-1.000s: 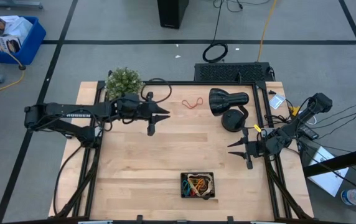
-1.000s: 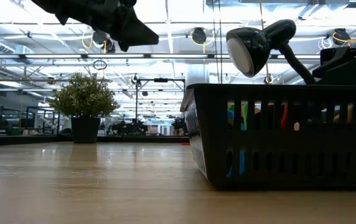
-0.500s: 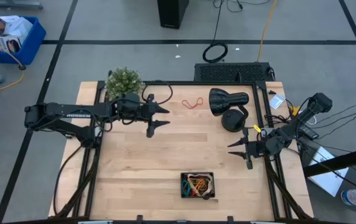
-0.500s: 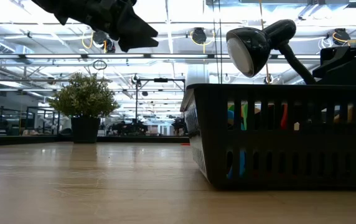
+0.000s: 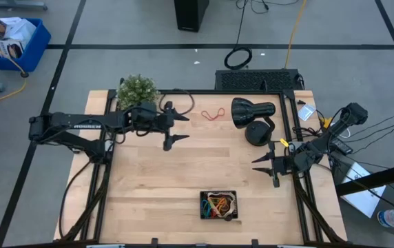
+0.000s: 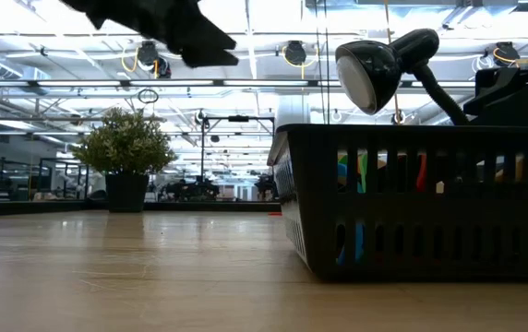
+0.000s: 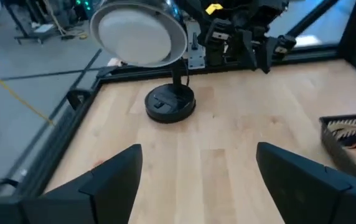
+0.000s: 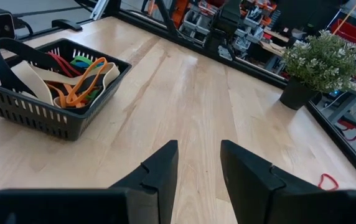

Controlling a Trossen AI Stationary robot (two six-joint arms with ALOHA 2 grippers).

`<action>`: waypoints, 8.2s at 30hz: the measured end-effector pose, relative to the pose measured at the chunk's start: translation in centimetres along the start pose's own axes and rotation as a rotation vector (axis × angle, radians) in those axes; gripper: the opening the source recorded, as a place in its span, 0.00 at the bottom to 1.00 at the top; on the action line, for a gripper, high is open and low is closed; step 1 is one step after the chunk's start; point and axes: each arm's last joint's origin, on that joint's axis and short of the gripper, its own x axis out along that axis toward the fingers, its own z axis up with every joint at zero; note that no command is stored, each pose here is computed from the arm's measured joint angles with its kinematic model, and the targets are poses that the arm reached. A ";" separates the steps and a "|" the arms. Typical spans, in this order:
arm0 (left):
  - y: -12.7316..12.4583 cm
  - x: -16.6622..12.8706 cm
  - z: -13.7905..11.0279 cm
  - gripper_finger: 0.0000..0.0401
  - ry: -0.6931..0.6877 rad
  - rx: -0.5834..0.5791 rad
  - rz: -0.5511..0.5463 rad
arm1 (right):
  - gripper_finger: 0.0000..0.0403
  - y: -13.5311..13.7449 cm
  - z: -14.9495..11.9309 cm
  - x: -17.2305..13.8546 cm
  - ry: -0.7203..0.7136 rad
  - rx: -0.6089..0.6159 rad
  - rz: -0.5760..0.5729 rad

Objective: Pick and place rubber bands into bin
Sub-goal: Put the red rubber band into the black bin

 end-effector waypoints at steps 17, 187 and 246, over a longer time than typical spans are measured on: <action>6.4 9.7 0.9 0.81 0.409 0.155 0.053 | 0.29 0.0 0.0 0.0 -0.001 0.002 -0.001; 13.5 24.1 -6.9 0.81 0.990 0.293 -0.006 | 0.29 -0.1 -0.2 0.0 0.023 -0.033 -0.049; 14.7 25.6 -6.3 0.81 0.792 -0.192 0.180 | 0.29 -0.1 -0.1 0.0 0.017 -0.002 -0.053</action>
